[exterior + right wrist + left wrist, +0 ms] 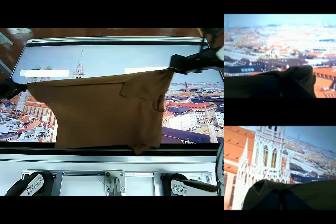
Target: Fold the shirts.
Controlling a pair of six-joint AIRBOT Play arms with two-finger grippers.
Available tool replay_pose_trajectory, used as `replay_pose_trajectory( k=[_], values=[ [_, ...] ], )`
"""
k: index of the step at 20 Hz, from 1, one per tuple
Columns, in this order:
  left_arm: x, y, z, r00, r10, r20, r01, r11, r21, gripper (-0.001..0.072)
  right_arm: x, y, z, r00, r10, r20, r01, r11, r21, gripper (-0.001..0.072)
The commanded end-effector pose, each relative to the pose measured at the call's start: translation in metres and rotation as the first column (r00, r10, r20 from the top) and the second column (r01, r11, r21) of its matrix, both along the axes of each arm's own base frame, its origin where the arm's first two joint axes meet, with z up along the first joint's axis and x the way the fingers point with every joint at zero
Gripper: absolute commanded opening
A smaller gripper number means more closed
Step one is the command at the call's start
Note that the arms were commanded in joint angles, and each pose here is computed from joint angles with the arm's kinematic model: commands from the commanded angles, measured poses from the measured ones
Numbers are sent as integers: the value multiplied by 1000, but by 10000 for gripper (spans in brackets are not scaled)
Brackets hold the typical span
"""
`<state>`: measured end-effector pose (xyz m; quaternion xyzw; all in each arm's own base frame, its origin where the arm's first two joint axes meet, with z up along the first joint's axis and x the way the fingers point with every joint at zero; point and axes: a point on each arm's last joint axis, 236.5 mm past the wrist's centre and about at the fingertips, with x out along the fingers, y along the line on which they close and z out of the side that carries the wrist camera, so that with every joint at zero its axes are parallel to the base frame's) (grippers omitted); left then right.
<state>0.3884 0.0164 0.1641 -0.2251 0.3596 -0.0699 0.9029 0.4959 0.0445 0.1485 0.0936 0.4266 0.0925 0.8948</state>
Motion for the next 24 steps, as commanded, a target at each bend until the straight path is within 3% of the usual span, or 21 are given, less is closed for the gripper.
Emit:
replay_pose_trajectory(
  k=[1,8,9,11,12,13,18,21,24],
  values=[
    [52,-10,-45,1000,-30,5,30,999,-45,44,71,20,-60,996,-57,72,54,998,43,61],
    [66,-68,-157,956,-188,-223,167,980,-109,56,62,38,-167,979,-64,-195,87,990,110,85],
    [64,-71,-164,950,-198,-242,174,978,-118,120,62,38,-166,978,-62,-197,85,991,108,86],
    [62,-69,-167,946,-184,-266,151,978,-141,426,62,36,-154,982,-63,-177,84,990,110,116],
    [61,-67,-165,945,-172,-278,131,979,-159,594,61,34,-142,985,-66,-161,85,990,112,433],
    [56,-64,-160,939,-186,-291,140,975,-173,645,59,29,-131,988,-62,-145,78,992,102,686],
    [0,-36,-134,846,-320,-426,200,932,-301,644,17,-42,-68,988,-93,-123,83,993,-86,686],
    [-58,-6,-144,742,-339,-579,203,936,-289,643,-48,-92,-68,933,-163,-320,108,977,-184,686],
    [-94,13,-156,741,-284,-608,150,953,-262,645,-110,-110,-90,816,-178,-551,121,983,-139,686]
  ],
)
